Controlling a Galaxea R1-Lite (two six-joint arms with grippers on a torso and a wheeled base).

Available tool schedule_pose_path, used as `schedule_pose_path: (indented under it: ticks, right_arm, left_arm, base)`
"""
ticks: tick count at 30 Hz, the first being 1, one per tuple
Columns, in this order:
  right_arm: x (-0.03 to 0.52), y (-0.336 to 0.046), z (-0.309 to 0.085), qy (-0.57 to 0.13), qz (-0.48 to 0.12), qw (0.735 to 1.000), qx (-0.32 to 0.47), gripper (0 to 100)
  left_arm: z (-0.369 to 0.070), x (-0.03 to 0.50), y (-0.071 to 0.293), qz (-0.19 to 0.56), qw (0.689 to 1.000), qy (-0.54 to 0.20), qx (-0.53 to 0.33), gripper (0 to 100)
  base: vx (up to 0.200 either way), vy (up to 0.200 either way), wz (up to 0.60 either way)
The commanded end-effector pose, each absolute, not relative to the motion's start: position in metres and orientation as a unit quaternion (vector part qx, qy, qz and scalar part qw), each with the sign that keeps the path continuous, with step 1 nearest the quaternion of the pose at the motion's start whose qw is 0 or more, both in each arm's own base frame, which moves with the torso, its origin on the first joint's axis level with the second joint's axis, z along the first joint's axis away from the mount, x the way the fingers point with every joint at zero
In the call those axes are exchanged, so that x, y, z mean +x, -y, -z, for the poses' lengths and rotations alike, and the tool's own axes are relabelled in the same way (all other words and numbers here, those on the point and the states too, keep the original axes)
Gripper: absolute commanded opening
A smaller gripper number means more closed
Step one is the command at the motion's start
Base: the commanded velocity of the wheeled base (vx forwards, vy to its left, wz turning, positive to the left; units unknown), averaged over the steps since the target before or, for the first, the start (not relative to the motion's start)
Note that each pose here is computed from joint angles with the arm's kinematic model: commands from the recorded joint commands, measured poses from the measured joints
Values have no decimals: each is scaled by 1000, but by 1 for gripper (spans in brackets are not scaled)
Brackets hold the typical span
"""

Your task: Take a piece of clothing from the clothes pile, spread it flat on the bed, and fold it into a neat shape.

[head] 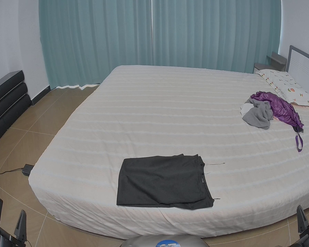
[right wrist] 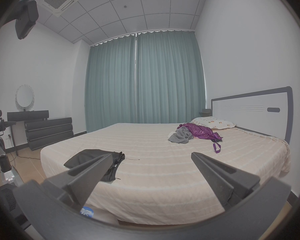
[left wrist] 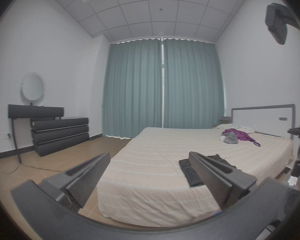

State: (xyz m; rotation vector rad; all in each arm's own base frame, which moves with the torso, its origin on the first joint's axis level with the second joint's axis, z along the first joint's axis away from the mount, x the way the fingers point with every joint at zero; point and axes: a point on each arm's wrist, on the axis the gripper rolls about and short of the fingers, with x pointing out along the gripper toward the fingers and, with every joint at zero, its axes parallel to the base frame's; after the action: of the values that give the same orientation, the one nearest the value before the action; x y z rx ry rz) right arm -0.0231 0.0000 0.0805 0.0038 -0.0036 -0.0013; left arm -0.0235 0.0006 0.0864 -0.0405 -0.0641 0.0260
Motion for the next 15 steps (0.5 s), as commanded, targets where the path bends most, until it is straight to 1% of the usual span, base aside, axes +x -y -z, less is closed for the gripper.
schedule_pose_path:
  ticks: [1,2,7,11,15]
  right_arm:
    - [-23,0,-76,-1,1,1000,2,100]
    - [-23,0,-76,-1,1,1000,2,100]
    - [-23,0,-75,0,0,1000,3,100]
    - [-23,0,-76,-1,0,1000,3,100]
    - [-23,0,-75,0,-1,1000,3,100]
  left_arm:
    - [-79,-23,-3,-59,997,21,-40,100]
    - [-79,-23,-3,-59,997,21,-40,100]
    - [-76,-23,-1,-11,1000,2,-22,100]
    - [-76,-23,0,-7,1000,1,-23,100]
    - [-76,-23,0,-6,1000,1,-6,100]
  base:
    - [0,0,0]
    - [0,0,0]
    - [0,0,0]
    - [0,0,0]
    - [0,0,0]
